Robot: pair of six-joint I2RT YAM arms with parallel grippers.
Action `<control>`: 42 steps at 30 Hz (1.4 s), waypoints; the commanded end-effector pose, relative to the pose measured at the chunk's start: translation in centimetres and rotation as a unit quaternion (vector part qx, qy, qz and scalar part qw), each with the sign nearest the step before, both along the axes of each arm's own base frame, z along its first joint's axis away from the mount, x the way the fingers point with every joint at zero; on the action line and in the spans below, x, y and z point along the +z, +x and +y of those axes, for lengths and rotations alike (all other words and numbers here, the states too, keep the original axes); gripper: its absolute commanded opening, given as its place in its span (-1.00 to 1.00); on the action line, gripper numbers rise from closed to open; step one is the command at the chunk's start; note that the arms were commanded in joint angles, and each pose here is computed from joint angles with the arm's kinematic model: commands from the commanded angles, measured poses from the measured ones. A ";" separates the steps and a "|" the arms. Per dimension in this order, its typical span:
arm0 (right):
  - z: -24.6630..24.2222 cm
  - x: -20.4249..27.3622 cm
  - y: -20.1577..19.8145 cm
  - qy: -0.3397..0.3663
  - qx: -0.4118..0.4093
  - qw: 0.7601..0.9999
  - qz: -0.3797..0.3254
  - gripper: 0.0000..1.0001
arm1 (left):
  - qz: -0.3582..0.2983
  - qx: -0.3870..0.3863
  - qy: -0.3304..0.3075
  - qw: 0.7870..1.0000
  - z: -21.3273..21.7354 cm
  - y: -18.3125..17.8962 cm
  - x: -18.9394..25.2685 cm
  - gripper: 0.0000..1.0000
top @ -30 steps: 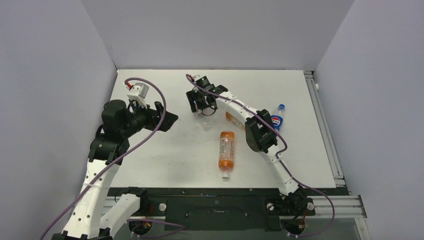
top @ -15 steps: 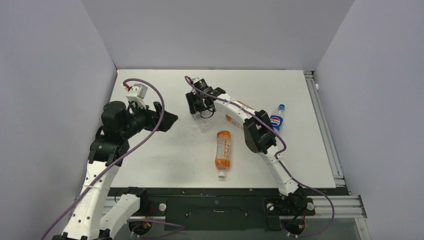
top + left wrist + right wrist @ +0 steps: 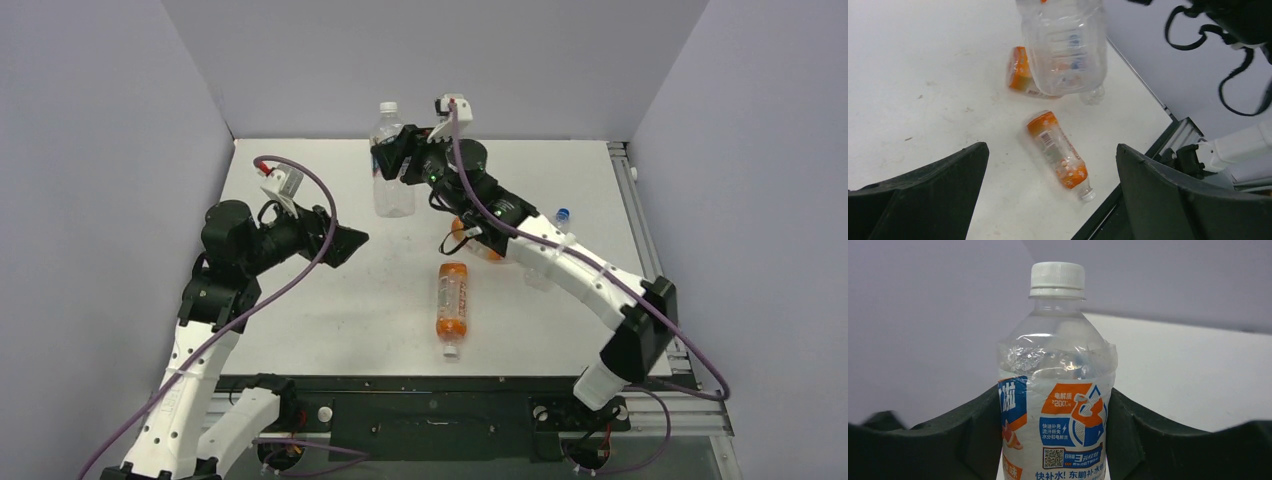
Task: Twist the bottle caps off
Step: Pick up the plastic bottle at the center of the board.
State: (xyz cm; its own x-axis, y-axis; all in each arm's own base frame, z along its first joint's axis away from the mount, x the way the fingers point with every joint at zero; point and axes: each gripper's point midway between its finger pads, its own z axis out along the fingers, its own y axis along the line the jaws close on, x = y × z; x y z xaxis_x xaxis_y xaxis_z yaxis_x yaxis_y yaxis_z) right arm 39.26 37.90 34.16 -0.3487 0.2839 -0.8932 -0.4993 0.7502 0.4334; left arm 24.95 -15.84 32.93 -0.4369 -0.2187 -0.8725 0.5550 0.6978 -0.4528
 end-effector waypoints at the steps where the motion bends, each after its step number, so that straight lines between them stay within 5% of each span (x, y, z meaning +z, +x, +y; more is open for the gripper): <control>1: 0.8 8.1 -4.9 0.131 -0.010 0.987 -0.087 -0.03 | -0.091 -0.092 -0.021 0.991 -2.8 -2.5 4.0 0.93; 14: 1.6 13.8 -14.2 0.134 -0.024 0.972 -0.189 -0.06 | -0.222 -0.133 -0.052 0.964 -4.4 -6.5 10.6 0.93; 25: 3.2 14.7 -18.3 0.146 0.022 0.970 -0.194 -0.06 | -0.262 -0.068 -0.046 0.962 -3.3 -4.0 12.1 0.96; 27: 3.1 14.4 -18.6 0.147 0.022 0.970 -0.191 -0.06 | -0.271 -0.075 -0.046 0.959 -3.5 -4.1 12.6 0.78; 31: 2.8 15.2 -19.2 0.160 0.034 0.968 -0.191 0.10 | -0.276 -0.086 -0.042 0.957 -3.7 -4.3 12.2 0.01; 33: 3.1 15.4 -19.9 0.166 0.055 0.966 -0.190 0.22 | -0.278 -0.084 -0.037 0.956 -3.6 -4.2 12.0 -0.22; 36: 2.7 16.1 -20.6 0.165 0.075 0.966 -0.187 0.48 | -0.291 -0.095 -0.021 0.952 -3.7 -4.4 11.8 -0.39; 42: -0.1 20.0 -21.2 0.134 0.133 0.963 -0.194 0.59 | -0.338 -0.180 0.046 0.923 -4.5 -7.0 8.9 -0.53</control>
